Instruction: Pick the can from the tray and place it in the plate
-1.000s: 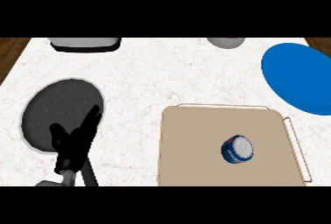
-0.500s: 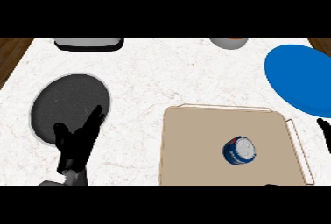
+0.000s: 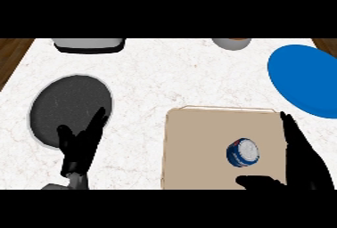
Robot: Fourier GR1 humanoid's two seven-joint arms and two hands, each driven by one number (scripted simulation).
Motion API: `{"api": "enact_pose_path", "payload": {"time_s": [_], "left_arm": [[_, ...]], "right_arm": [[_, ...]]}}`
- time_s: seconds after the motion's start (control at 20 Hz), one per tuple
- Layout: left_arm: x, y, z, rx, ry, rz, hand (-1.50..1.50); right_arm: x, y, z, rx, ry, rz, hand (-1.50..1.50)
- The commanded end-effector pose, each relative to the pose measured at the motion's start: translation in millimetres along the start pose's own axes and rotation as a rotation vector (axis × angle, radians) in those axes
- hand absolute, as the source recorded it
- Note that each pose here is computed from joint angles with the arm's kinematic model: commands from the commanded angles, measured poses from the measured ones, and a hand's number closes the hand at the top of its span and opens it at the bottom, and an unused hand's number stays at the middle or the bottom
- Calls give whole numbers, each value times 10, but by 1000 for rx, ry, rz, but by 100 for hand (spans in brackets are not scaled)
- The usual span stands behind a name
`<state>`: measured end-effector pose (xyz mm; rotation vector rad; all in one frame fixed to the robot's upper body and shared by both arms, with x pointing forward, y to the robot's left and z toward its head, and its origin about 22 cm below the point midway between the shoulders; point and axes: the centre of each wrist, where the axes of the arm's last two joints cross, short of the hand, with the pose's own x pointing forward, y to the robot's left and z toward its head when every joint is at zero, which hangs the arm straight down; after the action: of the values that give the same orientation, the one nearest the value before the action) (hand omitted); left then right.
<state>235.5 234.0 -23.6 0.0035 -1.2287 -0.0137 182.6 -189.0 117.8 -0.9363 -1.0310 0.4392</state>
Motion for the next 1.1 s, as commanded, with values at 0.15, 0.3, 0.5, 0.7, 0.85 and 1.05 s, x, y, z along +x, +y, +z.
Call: {"api": "enact_pose_path", "payload": {"time_s": [0.15,0.3,0.5,0.7,0.85,1.05], "left_arm": [[-129,219,-38,2,51,11,0],[-216,103,-21,-5,36,2,0],[-50,107,-39,20,31,6,0],[-228,23,124,13,48,11,0],[-240,164,56,14,25,6,0],[-98,215,-24,13,22,20,0]], "right_arm": [[156,130,-149,30,115,4,-150],[235,365,-116,29,141,54,-150],[110,469,-126,9,194,110,-150],[61,502,-135,4,230,137,-150],[403,489,-270,18,222,121,-150],[26,582,-366,57,215,135,-150]]}}
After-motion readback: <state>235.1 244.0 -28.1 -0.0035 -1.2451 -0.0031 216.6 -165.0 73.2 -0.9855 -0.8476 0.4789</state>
